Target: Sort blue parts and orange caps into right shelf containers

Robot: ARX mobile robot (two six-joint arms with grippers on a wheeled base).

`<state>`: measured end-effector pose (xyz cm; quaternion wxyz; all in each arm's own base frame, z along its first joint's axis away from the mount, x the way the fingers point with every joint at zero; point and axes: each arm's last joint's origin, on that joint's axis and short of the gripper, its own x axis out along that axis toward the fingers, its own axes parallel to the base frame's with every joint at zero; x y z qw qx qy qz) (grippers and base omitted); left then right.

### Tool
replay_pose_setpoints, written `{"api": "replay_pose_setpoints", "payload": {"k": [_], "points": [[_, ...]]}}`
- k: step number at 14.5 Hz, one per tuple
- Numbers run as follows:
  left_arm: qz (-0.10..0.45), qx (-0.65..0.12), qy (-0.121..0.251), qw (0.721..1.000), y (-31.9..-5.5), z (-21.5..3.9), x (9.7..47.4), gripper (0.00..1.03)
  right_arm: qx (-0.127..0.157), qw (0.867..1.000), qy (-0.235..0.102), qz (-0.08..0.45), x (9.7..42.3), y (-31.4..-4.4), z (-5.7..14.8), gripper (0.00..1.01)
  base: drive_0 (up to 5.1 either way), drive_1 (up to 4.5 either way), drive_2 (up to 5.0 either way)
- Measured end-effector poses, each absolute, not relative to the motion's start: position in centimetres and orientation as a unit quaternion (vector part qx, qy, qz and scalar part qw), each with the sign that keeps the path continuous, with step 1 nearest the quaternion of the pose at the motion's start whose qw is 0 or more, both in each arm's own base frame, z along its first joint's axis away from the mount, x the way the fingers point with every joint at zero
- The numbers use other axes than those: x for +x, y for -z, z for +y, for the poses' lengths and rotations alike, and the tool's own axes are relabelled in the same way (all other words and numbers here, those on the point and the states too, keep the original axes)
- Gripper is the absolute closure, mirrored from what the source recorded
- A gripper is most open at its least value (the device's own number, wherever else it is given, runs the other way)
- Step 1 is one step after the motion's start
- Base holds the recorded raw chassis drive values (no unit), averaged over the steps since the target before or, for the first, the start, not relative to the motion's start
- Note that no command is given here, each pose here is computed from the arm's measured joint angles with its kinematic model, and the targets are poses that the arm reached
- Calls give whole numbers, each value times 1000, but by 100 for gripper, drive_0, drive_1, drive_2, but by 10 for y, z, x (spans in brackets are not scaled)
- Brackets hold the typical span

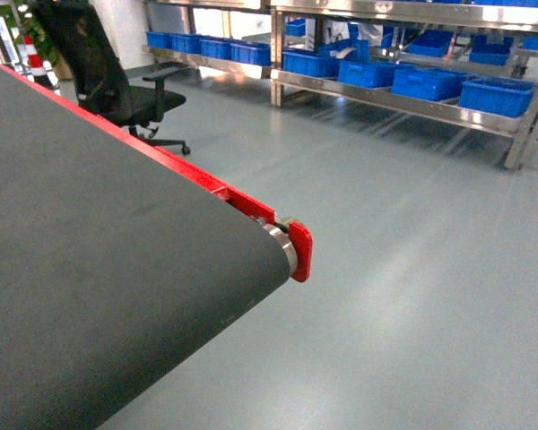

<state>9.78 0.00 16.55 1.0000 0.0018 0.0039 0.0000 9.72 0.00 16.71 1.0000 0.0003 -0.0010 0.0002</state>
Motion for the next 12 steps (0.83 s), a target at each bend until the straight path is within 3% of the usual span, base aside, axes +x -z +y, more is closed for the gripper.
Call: {"api": "replay_pose_setpoints", "payload": {"k": [12], "points": [[4, 2, 0, 1000, -166, 0, 98, 59, 0, 1000, 0, -1, 97, -167, 0, 60, -159, -159, -159]]}}
